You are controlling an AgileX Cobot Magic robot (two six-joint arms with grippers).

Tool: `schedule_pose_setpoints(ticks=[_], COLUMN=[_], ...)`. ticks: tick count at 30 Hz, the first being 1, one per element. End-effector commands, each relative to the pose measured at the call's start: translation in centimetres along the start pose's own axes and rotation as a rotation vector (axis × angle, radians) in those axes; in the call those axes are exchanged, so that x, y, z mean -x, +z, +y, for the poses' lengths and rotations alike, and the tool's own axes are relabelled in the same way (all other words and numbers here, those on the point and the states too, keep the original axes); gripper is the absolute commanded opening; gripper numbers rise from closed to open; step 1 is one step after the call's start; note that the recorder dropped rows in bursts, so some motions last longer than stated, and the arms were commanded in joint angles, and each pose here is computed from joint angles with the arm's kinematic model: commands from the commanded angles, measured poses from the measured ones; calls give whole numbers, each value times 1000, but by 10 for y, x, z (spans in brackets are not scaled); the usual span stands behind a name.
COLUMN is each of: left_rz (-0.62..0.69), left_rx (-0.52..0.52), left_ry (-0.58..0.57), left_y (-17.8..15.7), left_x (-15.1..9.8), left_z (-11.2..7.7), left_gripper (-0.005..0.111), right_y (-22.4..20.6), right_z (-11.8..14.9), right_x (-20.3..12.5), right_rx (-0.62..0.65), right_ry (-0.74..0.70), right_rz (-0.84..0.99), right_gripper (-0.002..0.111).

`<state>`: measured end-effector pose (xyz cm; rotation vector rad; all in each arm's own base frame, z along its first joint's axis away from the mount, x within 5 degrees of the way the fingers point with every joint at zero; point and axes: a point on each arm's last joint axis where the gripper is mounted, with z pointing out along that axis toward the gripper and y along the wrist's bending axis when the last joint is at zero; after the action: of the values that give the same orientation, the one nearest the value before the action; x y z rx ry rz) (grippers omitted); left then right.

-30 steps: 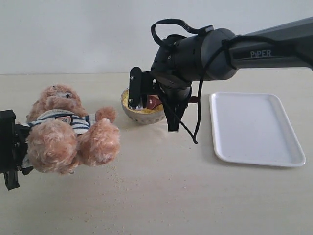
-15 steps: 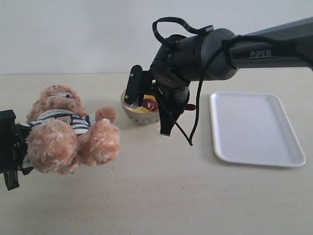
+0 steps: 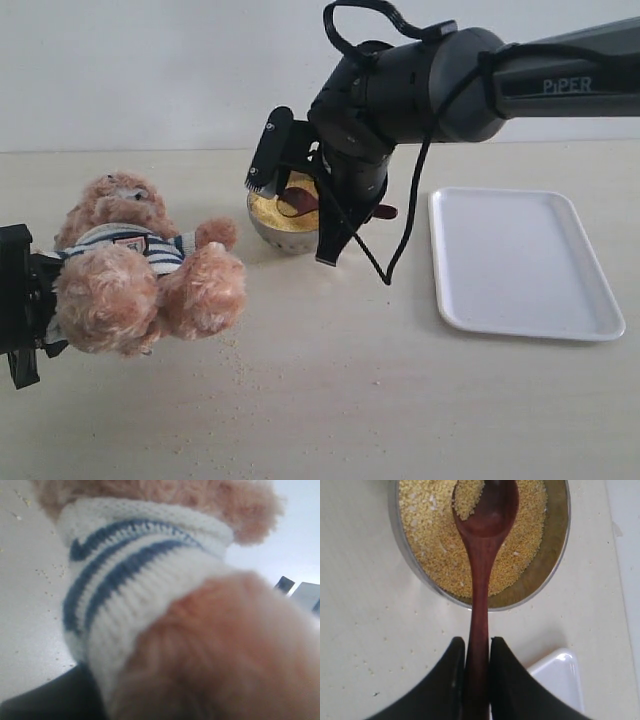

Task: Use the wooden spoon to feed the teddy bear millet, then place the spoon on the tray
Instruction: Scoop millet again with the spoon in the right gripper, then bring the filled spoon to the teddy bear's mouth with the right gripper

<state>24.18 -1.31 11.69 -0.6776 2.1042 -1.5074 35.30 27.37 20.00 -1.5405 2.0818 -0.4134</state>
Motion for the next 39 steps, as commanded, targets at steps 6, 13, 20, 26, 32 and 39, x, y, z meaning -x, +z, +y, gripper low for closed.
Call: schedule_pose_setpoints(ticks=[6,13,20,26,32,39], left_rz=[-2,-2,-3,0,11,64], left_rx=[-39,-39,-39,-39,-37,-31], left_ry=[0,0,26,35,39,37], left_y=[1,1,1,1,1,1], left_x=[0,0,0,0,-1,-6], left_z=[-6,-6,-6,-6,-6,-5], left_gripper=[5,5,5,5,5,5], right_y=[-2,-19,-31,-61,-105,-128], right_z=[-21,-35,-35,-41,-49,-27], right_x=[-20,-25,-23,-21,-19,3], right_rx=[124,157,201,225,240,351], right_ry=[173,195,211,274,330,302], right_rz=[-7,-73,-106,-170,-300,-424], right_gripper=[0,0,0,0,0,0])
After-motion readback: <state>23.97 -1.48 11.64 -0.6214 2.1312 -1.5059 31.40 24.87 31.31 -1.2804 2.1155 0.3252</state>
